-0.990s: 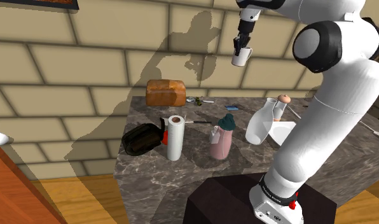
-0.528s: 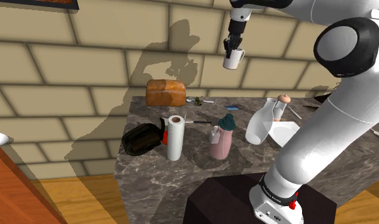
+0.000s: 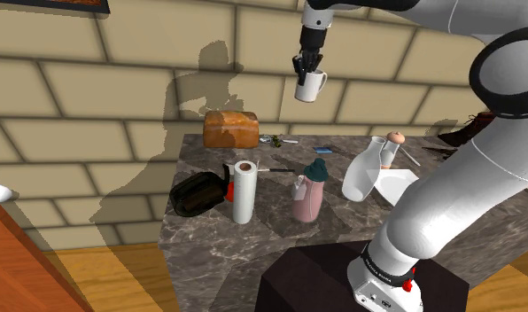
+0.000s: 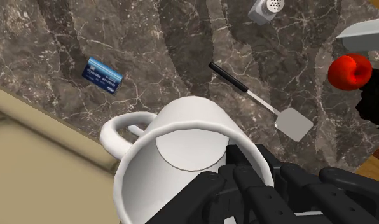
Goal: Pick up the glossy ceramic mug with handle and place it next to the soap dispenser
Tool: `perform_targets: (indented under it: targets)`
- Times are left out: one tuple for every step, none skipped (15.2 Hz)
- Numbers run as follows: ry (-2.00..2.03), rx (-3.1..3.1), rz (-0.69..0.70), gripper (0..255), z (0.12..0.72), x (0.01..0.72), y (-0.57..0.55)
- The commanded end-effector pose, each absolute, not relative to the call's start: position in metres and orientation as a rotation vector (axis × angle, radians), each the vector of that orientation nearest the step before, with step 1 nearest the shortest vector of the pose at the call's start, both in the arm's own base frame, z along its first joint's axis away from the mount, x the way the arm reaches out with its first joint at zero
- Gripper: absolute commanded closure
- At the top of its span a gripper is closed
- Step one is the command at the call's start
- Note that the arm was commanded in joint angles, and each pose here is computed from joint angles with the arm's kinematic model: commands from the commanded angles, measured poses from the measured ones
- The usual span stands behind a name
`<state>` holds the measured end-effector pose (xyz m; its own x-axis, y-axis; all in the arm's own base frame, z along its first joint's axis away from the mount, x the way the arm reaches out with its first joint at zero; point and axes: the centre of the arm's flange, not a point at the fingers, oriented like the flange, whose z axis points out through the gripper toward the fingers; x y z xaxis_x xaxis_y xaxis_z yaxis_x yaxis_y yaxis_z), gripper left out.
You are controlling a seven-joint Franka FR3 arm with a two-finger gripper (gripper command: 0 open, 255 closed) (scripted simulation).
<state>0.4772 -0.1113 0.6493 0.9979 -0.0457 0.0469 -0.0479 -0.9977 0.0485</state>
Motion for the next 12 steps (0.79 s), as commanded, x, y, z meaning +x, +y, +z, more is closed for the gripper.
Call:
perform_targets:
  targets:
    - [-0.075,3.090,0.071,255,0.648,0.478,-0.086]
    - [-0.075,3.090,0.071,255,0.648,0.478,-0.073]
    - [-0.075,3.090,0.071,255,0.648,0.478,-0.060]
    - [-0.075,3.090,0.071,255,0.648,0.478,-0.047]
    - [-0.075,3.090,0.071,255,0.648,0.478,-0.034]
    - [-0.075,3.090,0.071,255,0.648,0.478,-0.020]
    - [-0.075,3.090,0.071,255,0.649,0.478,-0.007]
    - [-0.075,3.090,0.071,255,0.649,0.478,0.006]
    - [-0.075,3.090,0.071,255,0.649,0.478,0.019]
    - [-0.075,3.090,0.071,255,0.649,0.478,0.032]
    - [-0.075,3.090,0.071,255,0.649,0.478,0.040]
    - [-0.075,3.090,0.071,255,0.643,0.478,0.040]
